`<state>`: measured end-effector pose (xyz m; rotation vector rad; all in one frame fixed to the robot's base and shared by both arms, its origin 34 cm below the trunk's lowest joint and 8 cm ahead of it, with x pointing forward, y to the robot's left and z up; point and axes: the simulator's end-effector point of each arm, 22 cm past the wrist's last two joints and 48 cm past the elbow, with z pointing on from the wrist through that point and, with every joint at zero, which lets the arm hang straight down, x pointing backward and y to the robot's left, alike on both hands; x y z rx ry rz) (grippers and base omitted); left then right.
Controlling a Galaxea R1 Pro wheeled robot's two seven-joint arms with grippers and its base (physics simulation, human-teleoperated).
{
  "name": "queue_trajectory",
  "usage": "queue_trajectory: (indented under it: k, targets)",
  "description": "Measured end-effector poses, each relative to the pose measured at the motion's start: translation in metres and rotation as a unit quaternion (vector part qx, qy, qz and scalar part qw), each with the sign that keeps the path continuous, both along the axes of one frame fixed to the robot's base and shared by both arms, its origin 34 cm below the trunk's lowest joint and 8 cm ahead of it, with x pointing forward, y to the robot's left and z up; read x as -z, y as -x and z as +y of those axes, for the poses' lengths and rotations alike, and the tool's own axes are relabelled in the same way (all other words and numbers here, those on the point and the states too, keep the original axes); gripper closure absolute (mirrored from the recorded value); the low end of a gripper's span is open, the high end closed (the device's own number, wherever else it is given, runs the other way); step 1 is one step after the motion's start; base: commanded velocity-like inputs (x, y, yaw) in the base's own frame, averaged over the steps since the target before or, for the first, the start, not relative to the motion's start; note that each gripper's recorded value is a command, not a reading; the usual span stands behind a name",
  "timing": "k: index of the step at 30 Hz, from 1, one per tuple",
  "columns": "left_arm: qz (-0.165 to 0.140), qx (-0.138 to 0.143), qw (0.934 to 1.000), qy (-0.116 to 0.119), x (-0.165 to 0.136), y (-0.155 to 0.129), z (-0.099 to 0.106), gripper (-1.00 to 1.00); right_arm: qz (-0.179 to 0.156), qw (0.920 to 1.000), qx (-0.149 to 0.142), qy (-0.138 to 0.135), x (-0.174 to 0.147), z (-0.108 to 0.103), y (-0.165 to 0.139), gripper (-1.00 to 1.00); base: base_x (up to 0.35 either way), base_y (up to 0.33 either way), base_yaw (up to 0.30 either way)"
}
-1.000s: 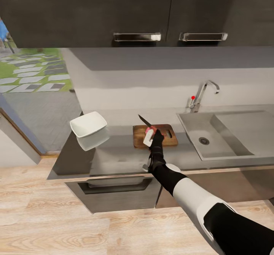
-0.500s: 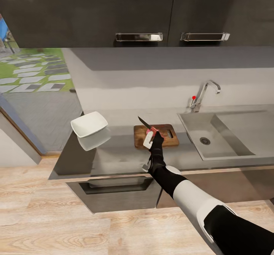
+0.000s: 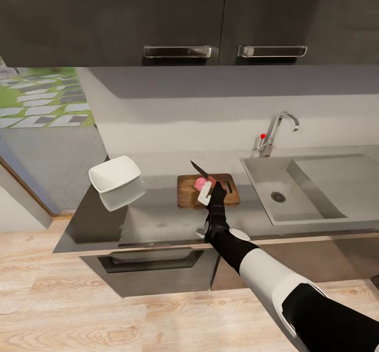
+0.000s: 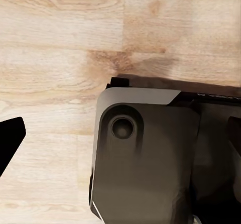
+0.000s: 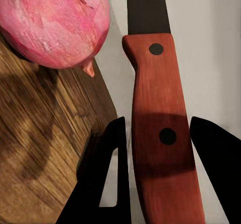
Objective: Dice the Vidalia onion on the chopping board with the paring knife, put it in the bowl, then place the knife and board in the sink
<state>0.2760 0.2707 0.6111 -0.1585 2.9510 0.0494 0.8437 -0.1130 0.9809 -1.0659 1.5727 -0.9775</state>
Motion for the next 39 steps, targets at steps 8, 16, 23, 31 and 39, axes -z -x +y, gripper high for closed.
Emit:
queue_trajectory:
  k: [8,16,23,31,39]
  targets:
    - [0.006,0.0,0.9999,-0.011,0.001,0.007,0.015,-1.0,-0.006,0.9999,0.0,-0.015,0.001,0.002,0.004,1.0,0.002,-0.003,0.0]
    - [0.014,0.0,0.9998,-0.012,0.002,0.014,0.015,-1.0,-0.015,0.9995,-0.007,-0.025,-0.007,0.01,0.005,1.0,0.0,0.0,0.0]
    - [0.015,0.0,0.9998,-0.012,0.002,0.015,0.015,-1.0,-0.016,0.9995,-0.007,-0.026,-0.007,0.011,0.005,1.0,0.0,0.0,0.0]
    - [0.015,0.0,0.9998,-0.012,0.003,0.016,0.014,-1.0,-0.016,0.9995,-0.008,-0.026,-0.007,0.011,0.005,1.0,0.0,-0.207,0.0]
    - [0.015,0.0,0.9998,-0.012,0.002,0.016,0.015,-1.0,-0.017,0.9995,-0.009,-0.026,-0.008,0.012,0.005,1.0,0.0,-0.315,0.0]
